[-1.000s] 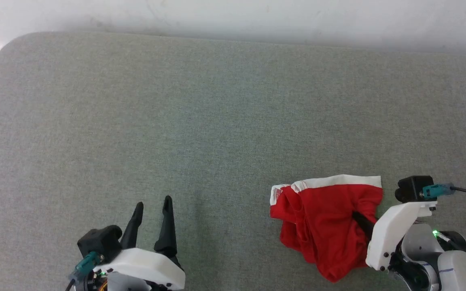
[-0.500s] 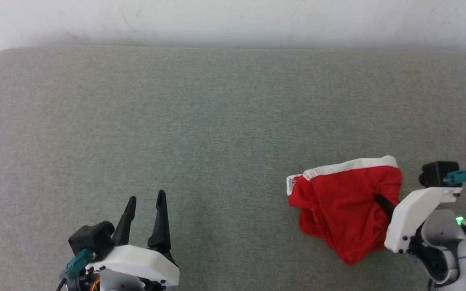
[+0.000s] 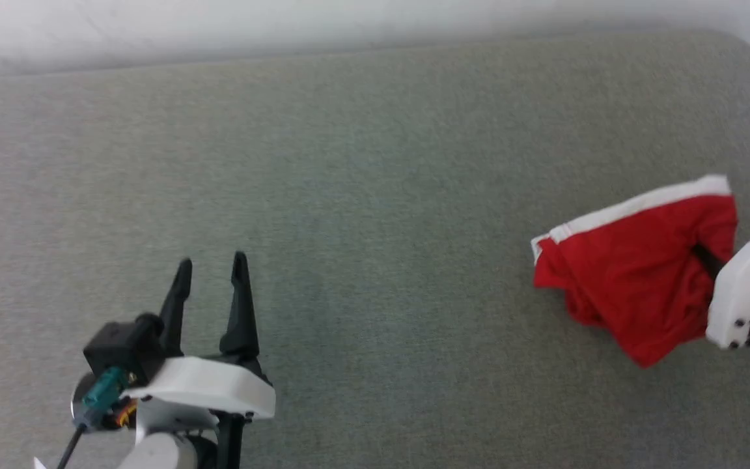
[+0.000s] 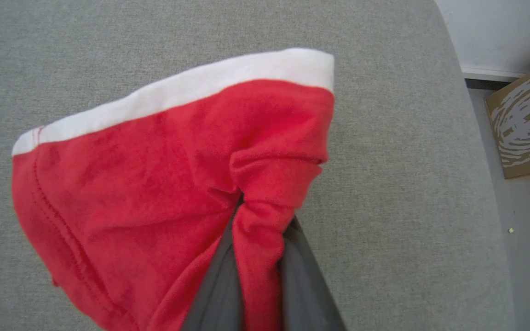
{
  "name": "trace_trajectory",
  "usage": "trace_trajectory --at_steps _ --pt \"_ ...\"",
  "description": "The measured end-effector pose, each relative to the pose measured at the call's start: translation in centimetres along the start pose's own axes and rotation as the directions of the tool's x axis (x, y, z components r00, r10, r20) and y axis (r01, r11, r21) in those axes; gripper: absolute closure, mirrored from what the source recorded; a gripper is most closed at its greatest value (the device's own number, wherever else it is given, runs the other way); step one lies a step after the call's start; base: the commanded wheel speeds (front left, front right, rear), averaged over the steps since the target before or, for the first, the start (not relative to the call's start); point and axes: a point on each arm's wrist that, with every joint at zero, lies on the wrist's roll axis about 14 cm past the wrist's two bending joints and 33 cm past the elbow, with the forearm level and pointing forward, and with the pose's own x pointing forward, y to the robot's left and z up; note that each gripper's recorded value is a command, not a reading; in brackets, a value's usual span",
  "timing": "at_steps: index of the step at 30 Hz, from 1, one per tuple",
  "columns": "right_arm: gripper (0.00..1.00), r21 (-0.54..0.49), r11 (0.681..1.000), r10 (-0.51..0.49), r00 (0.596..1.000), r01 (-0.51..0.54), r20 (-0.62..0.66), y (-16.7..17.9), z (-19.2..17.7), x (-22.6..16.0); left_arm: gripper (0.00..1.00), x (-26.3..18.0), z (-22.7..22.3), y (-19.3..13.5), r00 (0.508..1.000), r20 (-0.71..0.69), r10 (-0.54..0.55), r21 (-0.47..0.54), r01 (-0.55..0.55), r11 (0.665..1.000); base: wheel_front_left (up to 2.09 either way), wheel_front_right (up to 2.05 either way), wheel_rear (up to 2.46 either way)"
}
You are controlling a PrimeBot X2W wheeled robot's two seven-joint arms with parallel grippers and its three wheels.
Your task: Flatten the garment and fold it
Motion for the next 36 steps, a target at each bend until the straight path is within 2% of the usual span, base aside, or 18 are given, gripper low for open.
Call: trace_trajectory --at_steps 6,19,27,32,33,36 --pt "1.00 0.025 0.998 -0.051 0.999 0.050 0.014 -2.8 1.6 1.0 0.00 2.8 0.2 -1.0 0.999 0.013 -0.045 0.019 0.045 0.999 0.00 0.00 0.00" --pt "1.00 -0.027 0.968 -0.249 0.968 0.249 -0.017 -11.0 2.8 4.0 0.00 6.9 -3.1 -0.9 0.997 -0.041 -0.068 0.052 0.070 0.996 0.00 0.00 0.00" --pt "1.00 -0.046 0.935 -0.355 0.933 0.353 -0.054 -15.0 1.8 5.8 0.00 8.3 -5.2 -0.9 0.993 -0.082 -0.079 0.061 0.085 0.995 0.00 0.00 0.00" --pt "1.00 -0.044 0.923 -0.384 0.921 0.382 -0.066 -16.1 1.0 6.6 0.00 8.7 -5.6 -0.6 0.994 -0.077 -0.075 0.089 0.082 0.993 0.00 0.00 0.00" --pt "0.96 -0.040 0.922 -0.387 0.919 0.385 -0.070 -16.3 0.8 6.7 0.00 8.7 -5.6 -0.6 0.995 -0.073 -0.075 0.099 0.082 0.992 0.00 0.00 0.00" --pt "0.55 -0.037 0.918 -0.395 0.916 0.394 -0.069 -16.6 0.7 6.8 0.00 8.7 -5.2 -0.8 0.995 -0.050 -0.087 0.116 0.092 0.989 0.00 0.00 0.00"
